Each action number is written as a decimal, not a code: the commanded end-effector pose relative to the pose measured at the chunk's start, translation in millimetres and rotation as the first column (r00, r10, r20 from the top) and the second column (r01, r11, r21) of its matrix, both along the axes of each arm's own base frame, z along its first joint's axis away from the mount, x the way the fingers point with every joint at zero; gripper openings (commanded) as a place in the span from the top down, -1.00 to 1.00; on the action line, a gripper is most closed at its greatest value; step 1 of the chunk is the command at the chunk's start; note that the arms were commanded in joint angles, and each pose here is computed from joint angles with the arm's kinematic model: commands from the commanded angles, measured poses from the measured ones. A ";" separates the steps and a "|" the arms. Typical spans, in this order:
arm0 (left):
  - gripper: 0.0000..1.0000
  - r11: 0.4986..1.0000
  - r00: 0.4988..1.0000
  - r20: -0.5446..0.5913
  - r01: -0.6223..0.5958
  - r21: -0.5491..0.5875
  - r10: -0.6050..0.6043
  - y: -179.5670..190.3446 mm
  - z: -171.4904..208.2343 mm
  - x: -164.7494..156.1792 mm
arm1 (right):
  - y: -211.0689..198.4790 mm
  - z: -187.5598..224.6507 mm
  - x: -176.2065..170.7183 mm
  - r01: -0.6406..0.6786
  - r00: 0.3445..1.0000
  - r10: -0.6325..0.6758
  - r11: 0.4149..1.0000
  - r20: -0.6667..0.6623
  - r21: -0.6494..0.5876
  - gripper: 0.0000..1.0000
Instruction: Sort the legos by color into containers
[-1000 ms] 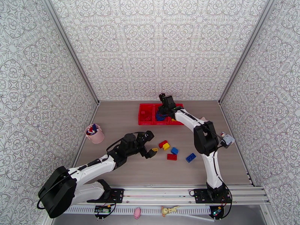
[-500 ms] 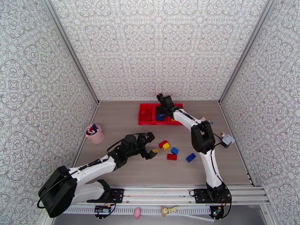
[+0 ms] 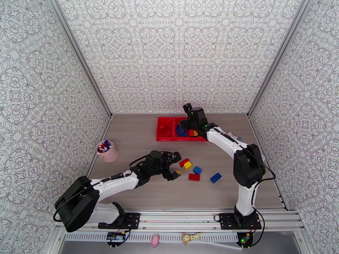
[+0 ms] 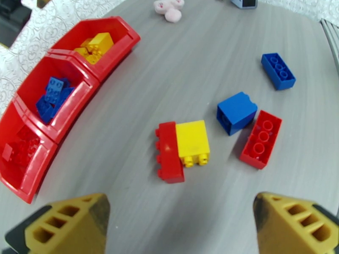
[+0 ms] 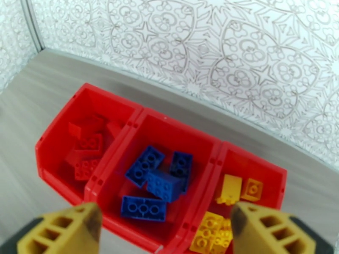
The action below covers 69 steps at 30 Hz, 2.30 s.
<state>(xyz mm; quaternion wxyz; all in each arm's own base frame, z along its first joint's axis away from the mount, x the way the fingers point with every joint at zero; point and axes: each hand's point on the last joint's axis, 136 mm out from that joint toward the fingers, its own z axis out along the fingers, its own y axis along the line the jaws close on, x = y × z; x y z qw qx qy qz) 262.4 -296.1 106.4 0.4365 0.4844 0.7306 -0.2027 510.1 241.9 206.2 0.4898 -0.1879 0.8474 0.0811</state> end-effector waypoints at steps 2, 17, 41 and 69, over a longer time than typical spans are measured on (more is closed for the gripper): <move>-0.74 0.998 0.999 -0.020 -0.027 0.052 0.028 -6.9 -15.4 12.5 | -23.2 5.1 -7.9 0.044 0.999 -0.045 0.999 0.022 0.029 -0.73; -0.31 0.996 0.990 -0.113 -0.078 0.032 0.081 -19.4 -57.1 35.3 | -46.7 -9.4 -29.8 0.082 0.997 -0.081 0.994 -0.018 0.072 -0.79; 0.15 1.000 0.983 -0.180 -0.030 -0.008 0.028 -45.3 -78.8 58.4 | -55.6 -20.4 -39.5 0.090 0.995 -0.086 0.993 -0.053 0.071 -0.82; 0.57 0.944 0.956 0.049 -0.276 -0.182 0.289 12.4 16.0 91.1 | -34.9 -15.1 -76.8 -0.104 0.991 0.116 0.982 -0.069 0.159 -0.99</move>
